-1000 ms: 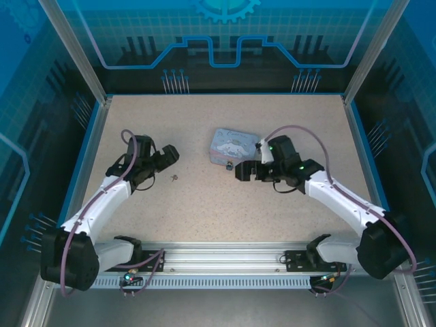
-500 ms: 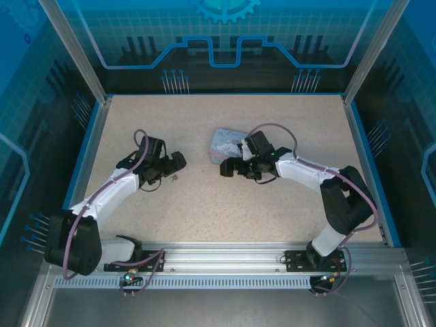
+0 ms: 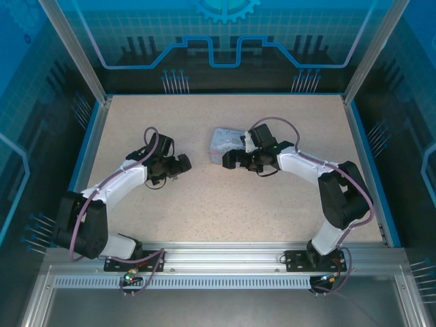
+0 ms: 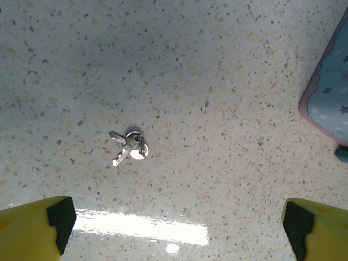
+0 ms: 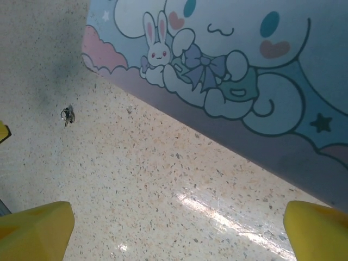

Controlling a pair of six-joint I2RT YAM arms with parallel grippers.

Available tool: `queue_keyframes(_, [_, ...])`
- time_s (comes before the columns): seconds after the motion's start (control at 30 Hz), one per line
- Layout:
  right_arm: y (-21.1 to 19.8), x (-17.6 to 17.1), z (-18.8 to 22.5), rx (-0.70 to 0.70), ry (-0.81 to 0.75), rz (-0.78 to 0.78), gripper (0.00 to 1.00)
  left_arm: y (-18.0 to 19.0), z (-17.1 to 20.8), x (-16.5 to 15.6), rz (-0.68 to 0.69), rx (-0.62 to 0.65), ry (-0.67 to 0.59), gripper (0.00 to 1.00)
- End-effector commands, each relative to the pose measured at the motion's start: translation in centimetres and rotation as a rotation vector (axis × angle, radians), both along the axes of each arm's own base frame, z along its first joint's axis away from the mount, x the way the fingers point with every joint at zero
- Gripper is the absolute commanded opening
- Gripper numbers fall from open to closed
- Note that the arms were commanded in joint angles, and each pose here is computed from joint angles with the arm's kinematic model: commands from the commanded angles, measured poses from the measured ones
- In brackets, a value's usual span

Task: Unlock a padlock with a key

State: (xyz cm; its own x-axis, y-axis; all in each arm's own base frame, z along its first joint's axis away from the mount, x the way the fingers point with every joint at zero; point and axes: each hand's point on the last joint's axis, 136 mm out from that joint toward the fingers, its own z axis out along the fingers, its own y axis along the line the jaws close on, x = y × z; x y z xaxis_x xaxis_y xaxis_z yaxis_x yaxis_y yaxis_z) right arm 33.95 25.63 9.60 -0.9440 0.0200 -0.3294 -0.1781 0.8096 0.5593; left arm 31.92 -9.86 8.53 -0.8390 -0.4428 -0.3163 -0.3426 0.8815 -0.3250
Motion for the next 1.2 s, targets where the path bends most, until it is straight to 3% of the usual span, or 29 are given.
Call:
queue_keyframes(0.0, [-0.4, -0.5, 2.6, 0.026, -0.072, 0.031, 1.0, 0.2, 0.2, 0.4, -0.042, 0.059, 0.021, 0.99])
queue_keyframes(0.37, [0.1, 1.8, 2.7, 0.056, -0.059, 0.016, 1.0, -0.1, -0.4, 0.4, -0.066, 0.074, 0.046, 0.99])
queue_keyframes(0.63, [0.8, -1.2, 3.8, 0.072, -0.069, 0.059, 1.0, 0.4, -0.4, -0.1, -0.072, 0.102, 0.036, 0.99])
queue_keyframes(0.77, [0.1, -2.1, 2.5, 0.037, -0.054, 0.056, 1.0, 0.3, -0.8, 0.0, -0.079, 0.105, 0.044, 0.99])
queue_keyframes(0.97, [-1.0, -0.8, 0.2, 0.01, -0.019, 0.021, 1.0, 0.0, -1.3, 0.3, -0.081, 0.095, 0.055, 0.99])
queue_keyframes(1.17, [-1.0, 1.8, 0.8, 0.022, -0.031, 0.015, 1.0, -0.1, -1.7, 0.3, -0.094, 0.102, 0.072, 0.99])
